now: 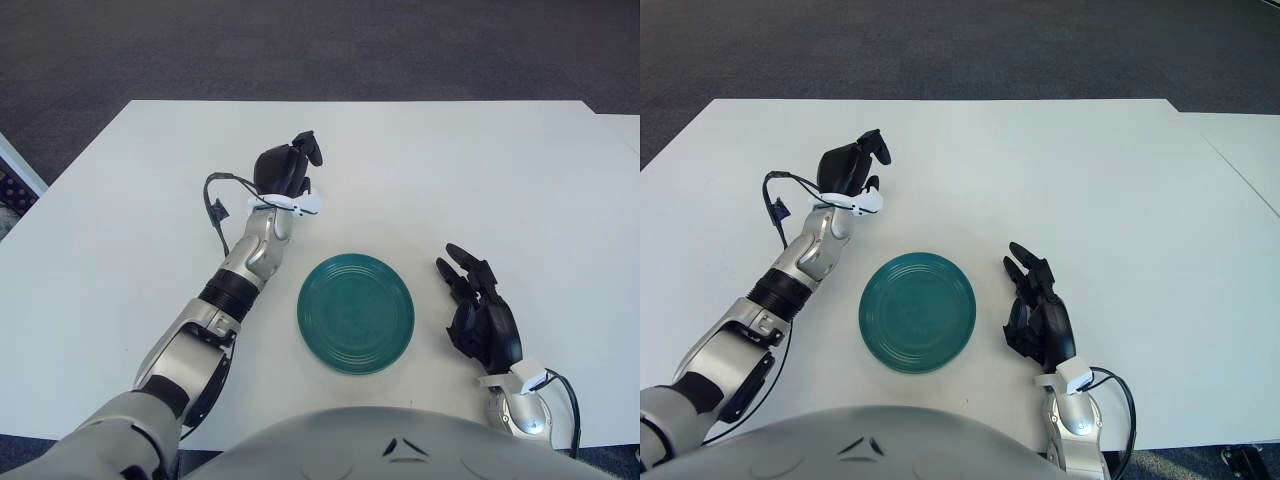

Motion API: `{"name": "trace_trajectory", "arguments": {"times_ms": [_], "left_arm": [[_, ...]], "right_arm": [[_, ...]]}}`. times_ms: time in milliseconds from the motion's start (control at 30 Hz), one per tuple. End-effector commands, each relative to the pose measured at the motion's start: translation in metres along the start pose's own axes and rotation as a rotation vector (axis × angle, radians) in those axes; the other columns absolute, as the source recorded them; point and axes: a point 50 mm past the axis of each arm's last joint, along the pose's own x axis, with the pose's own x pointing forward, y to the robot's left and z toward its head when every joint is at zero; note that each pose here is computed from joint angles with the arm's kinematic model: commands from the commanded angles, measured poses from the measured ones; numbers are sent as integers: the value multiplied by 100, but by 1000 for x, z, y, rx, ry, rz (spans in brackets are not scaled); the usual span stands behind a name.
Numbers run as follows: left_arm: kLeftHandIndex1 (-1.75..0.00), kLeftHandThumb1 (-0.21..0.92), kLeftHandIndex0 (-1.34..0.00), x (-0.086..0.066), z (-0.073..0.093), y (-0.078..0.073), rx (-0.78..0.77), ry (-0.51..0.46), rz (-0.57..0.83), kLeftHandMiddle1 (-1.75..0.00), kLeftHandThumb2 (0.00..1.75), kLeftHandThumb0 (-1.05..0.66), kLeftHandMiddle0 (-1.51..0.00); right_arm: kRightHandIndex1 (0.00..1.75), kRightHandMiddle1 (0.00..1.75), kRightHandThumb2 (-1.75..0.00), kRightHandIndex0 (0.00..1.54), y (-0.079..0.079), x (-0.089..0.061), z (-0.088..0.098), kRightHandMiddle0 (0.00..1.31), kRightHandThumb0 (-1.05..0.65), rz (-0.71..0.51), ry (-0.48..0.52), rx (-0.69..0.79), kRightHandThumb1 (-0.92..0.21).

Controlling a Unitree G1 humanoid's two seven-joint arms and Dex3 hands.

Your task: Put the charger into the plate.

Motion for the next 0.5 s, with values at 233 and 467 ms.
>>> {"name": "trace_trajectory", "arguments": {"times_ms": [233,467], "left_arm": [[-174,-3,-68,-1,5,7,20,-9,-1,-174,170,0,-83],[-175,3,-62,-1,5,8,-12,13,-12,-173,164,0,-79]], "right_arm": [[4,67,-114,43,-1,-5,-7,8,-97,1,71,-32,-92],[4,68,-116,46,0,-5,-6,10,-96,-2,56,-28,-92]]}}
